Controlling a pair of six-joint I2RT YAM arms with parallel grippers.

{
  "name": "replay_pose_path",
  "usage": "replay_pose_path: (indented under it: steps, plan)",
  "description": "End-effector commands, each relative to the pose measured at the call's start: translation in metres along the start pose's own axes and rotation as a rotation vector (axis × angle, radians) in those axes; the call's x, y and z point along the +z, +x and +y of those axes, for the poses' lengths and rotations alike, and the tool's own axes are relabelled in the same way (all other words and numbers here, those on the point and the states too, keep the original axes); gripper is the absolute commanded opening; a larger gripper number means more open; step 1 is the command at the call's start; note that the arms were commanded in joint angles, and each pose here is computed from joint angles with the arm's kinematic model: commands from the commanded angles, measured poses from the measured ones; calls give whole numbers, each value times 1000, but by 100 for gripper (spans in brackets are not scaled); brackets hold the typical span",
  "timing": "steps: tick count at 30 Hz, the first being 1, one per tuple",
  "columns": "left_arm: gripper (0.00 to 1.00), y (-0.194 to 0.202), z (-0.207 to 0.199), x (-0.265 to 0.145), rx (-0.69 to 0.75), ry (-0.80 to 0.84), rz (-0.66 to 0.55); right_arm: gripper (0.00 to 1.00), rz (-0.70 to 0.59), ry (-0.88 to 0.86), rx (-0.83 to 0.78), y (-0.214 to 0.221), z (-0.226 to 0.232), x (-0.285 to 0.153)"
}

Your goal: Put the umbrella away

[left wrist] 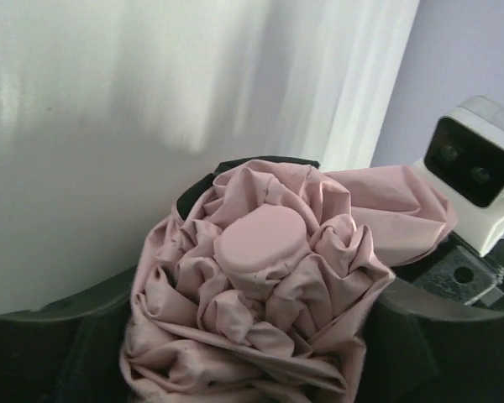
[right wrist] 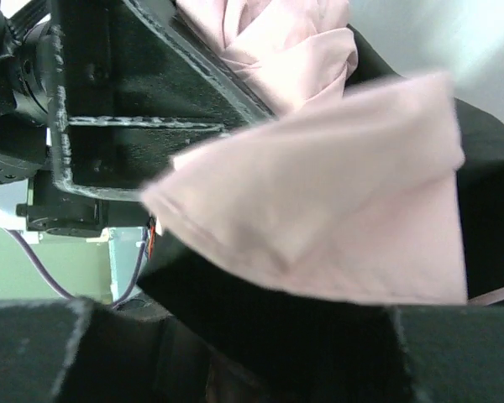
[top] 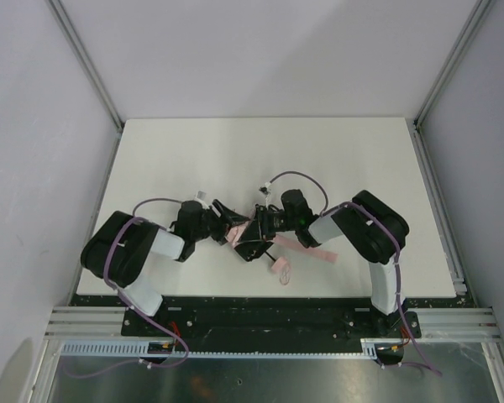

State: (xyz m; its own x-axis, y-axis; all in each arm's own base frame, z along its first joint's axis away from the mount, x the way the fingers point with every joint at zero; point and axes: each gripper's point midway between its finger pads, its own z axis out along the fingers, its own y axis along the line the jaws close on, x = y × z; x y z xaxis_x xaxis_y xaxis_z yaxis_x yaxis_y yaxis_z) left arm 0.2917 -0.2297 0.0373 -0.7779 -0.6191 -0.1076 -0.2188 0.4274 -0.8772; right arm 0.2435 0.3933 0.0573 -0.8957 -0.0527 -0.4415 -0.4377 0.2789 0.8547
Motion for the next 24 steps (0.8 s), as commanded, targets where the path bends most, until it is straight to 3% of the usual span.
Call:
replay_pose_path:
  steps: [1,4,6,8,15,19,24]
  plan:
    - [57,12,70,-12,13,-254,-3,0,35,-49,-50,4,14,-2]
    - [37,8,63,-15,37,-230,-26,0,46,47,-99,7,3,-4]
    - [16,7,59,-15,45,-217,-30,0,69,137,-123,11,-4,-6]
    - [4,7,55,-15,50,-199,-29,9,83,205,-132,13,-5,-9]
    - [0,3,-1,-21,171,47,-42,59,18,395,-93,1,32,-50]
    - [0,0,-56,-37,299,245,-72,69,-85,468,-46,-10,56,-91]
    - [0,3,-129,-73,443,506,-101,86,-354,525,85,-24,68,-150]
